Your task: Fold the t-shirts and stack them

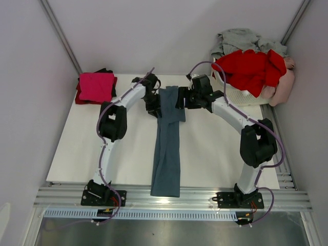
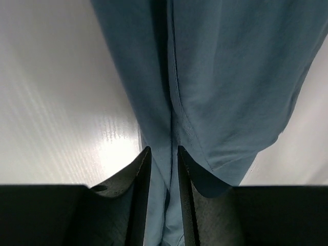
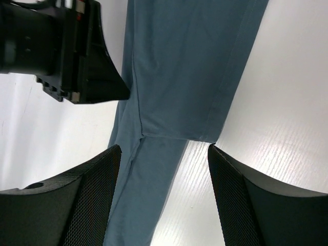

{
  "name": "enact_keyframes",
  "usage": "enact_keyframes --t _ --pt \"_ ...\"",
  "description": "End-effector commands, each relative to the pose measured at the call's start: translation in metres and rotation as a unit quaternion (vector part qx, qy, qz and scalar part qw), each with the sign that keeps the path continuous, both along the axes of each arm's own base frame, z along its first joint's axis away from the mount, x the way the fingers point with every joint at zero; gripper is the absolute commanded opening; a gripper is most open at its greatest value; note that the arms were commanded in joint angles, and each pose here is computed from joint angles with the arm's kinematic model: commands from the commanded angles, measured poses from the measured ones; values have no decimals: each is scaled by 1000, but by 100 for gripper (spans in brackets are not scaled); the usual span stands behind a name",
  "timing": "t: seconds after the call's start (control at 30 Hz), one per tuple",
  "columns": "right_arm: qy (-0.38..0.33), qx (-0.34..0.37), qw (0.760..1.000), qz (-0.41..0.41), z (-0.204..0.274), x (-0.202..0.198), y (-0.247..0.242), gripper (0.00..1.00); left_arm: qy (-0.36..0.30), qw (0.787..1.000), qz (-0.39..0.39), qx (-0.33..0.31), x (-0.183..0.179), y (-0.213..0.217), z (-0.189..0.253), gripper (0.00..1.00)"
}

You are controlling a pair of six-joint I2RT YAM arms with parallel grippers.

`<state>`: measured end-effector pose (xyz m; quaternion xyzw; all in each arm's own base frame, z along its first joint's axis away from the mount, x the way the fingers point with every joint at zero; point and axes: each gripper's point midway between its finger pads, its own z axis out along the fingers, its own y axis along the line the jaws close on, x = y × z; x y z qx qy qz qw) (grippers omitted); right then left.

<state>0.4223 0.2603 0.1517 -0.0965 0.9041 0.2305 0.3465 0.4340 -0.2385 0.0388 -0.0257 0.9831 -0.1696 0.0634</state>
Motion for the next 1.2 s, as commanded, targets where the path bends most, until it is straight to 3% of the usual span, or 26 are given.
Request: enact_keyframes --t 0.0,0.37,0.5,0.53,0.63,0.67,0.97,1.17 --pt "-13 7 1000 4 11 -2 9 73 -29 999 -25 -38 -1 -15 27 32" --pt "-5 2 1000 22 5 -7 21 73 -18 996 -63 -66 -10 -44 19 33" --pt "-4 1 1000 26 3 -7 24 72 -11 997 -66 -42 -15 -40 9 31" --pt "-4 0 1000 25 4 -7 24 72 -8 997 -66 -39 -17 -39 7 29" --pt "-7 -1 1000 24 5 -7 23 72 -4 998 -57 -1 -19 -25 2 2" --pt "-7 -2 1000 25 5 -8 23 72 -6 998 -57 7 -19 -22 2 1" --pt "-7 -4 1000 25 4 -10 25 72 -30 997 -46 48 -18 0 15 0" --pt "-8 -13 1000 25 2 -11 24 72 -51 994 -7 99 -12 42 31 0"
